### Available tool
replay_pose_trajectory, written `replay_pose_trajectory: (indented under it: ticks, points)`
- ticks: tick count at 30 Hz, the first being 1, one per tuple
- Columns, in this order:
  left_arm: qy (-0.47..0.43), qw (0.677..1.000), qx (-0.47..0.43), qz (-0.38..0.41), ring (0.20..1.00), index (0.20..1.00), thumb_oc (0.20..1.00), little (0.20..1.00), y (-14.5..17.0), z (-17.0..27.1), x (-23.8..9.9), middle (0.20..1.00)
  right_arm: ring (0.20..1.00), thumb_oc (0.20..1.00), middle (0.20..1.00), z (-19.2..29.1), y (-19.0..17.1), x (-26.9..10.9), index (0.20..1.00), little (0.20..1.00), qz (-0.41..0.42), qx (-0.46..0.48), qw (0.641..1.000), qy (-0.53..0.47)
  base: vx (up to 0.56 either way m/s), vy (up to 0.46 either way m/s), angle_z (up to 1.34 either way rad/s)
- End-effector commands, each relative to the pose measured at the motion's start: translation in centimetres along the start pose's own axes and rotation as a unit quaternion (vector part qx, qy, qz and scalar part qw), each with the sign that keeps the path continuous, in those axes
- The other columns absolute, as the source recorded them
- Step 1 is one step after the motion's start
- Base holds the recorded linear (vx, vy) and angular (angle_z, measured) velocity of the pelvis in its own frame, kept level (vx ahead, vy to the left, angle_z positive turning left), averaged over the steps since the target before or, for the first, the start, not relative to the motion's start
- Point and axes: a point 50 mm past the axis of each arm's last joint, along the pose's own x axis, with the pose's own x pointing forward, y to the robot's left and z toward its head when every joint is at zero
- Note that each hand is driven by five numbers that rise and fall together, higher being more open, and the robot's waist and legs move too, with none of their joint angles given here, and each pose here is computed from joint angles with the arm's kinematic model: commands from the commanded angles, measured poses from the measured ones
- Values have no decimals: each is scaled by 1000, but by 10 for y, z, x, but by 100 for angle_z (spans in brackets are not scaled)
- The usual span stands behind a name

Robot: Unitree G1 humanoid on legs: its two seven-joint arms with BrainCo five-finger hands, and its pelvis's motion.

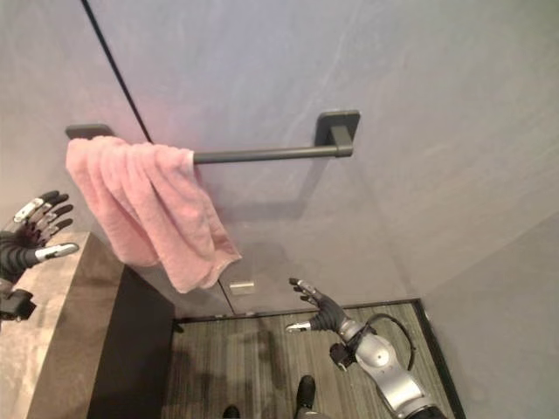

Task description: Put brush and paste in cup on sink, flatten towel.

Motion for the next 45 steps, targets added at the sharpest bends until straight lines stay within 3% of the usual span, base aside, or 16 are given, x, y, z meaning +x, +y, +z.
replay_pose_trajectory:
  ticks: [1, 8, 9, 10, 11, 27, 28, 29, 30, 45]
  points:
    - [-76, 997, 31, 7, 1000, 1000, 1000, 1000, 4, 30, 28, 1000, 1000, 1000, 1000, 40, -4, 15, 1000, 1000, 12, -11, 996, -93, -2, 33, -9]
    - [-87, 996, 20, 10, 1000, 1000, 1000, 1000, -4, 31, 47, 1000, 1000, 1000, 1000, 44, -1, 18, 1000, 1000, 27, -14, 995, -97, 5, 4, -1]
    - [-85, 996, 19, 10, 947, 947, 947, 947, -4, 31, 49, 947, 1000, 1000, 1000, 44, -1, 18, 1000, 1000, 29, -15, 995, -96, 0, 0, 0]
    - [-89, 996, 20, 10, 209, 209, 209, 209, -4, 32, 50, 209, 1000, 1000, 1000, 44, -1, 18, 1000, 1000, 28, -16, 995, -96, 23, 0, -6]
    - [-92, 996, 19, 10, 200, 200, 200, 200, -4, 33, 50, 200, 1000, 1000, 1000, 44, -1, 18, 1000, 1000, 28, -16, 995, -97, 25, 2, -13]
    - [-56, 998, 20, -28, 200, 200, 200, 200, -15, 17, 39, 200, 1000, 1000, 1000, 32, 7, 14, 1000, 1000, 47, -9, 996, -73, 29, -4, -3]
    - [-57, 998, 21, -28, 454, 454, 454, 454, -15, 18, 40, 454, 1000, 1000, 1000, 32, 7, 14, 1000, 1000, 48, -9, 996, -72, 0, 0, 0]
    - [-57, 998, 23, -29, 865, 865, 865, 865, -15, 18, 39, 865, 1000, 1000, 1000, 31, 8, 13, 1000, 1000, 50, -9, 996, -69, 0, 0, 0]
    - [-57, 998, 24, -28, 1000, 1000, 1000, 1000, -14, 18, 39, 1000, 1000, 1000, 1000, 30, 8, 13, 1000, 1000, 50, -10, 996, -67, 0, 0, 0]
    - [-49, 998, 24, -31, 1000, 1000, 1000, 1000, -13, 15, 34, 1000, 1000, 1000, 1000, 23, 9, 8, 1000, 1000, 56, -8, 997, -54, 0, 0, 0]
